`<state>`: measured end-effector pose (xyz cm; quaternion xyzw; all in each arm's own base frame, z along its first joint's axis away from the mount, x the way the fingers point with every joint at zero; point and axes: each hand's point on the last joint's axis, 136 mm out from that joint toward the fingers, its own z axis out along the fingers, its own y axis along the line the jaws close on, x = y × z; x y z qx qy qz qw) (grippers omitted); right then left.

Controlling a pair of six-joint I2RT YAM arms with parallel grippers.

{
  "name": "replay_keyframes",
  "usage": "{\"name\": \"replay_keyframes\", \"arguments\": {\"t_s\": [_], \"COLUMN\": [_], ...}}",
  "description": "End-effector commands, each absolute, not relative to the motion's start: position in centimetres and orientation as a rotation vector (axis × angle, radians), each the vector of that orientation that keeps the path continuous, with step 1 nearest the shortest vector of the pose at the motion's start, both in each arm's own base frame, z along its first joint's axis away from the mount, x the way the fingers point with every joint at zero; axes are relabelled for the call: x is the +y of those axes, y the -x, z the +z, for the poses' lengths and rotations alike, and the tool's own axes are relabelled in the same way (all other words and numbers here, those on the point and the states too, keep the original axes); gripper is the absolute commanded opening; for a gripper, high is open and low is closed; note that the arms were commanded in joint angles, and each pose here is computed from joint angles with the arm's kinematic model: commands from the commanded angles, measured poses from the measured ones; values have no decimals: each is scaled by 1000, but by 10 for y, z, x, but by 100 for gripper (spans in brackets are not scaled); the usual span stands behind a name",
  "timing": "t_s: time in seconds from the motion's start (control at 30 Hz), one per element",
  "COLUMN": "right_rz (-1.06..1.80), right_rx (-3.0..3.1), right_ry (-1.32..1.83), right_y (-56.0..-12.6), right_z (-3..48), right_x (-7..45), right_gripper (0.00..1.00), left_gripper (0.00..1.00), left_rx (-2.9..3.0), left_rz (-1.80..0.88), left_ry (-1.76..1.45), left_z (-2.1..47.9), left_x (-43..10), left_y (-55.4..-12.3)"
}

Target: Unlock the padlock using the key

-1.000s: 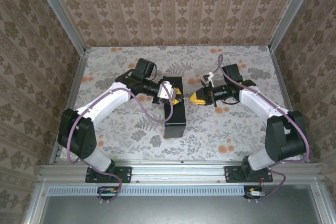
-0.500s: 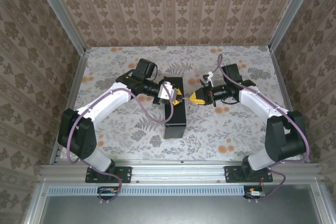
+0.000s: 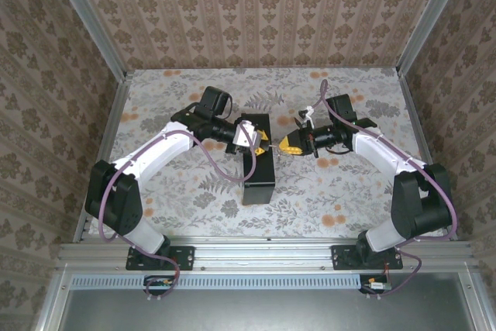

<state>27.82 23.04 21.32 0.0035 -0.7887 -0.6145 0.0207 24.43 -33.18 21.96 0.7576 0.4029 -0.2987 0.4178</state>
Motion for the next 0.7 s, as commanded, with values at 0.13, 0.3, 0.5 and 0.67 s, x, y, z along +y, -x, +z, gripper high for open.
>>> {"name": "replay_keyframes", "arguments": {"t_s": [0.13,0.3,0.5,0.67], "right_rz": [-1921,-1939,-1925,-1915], "right_rx": [-2423,-2409,-2395,-2399], "right_ry": [-58,-75,-72,-52], "right_y": [-281,-280,-278,-277], "right_z": [222,229,226,224], "right_x": [238,240,245,238], "right_gripper": [0,0,0,0], "left_gripper": [20,20,20,20], "left_rx": [876,876,871,905], "left_rz": [-745,-717,-638,-651], "left_ry": [-1885,-1897,-1913,-1898], "left_z": [247,245,241,237], "left_x": [-339,-340,-345,-343], "left_y": [-237,-239,-241,-247]}}
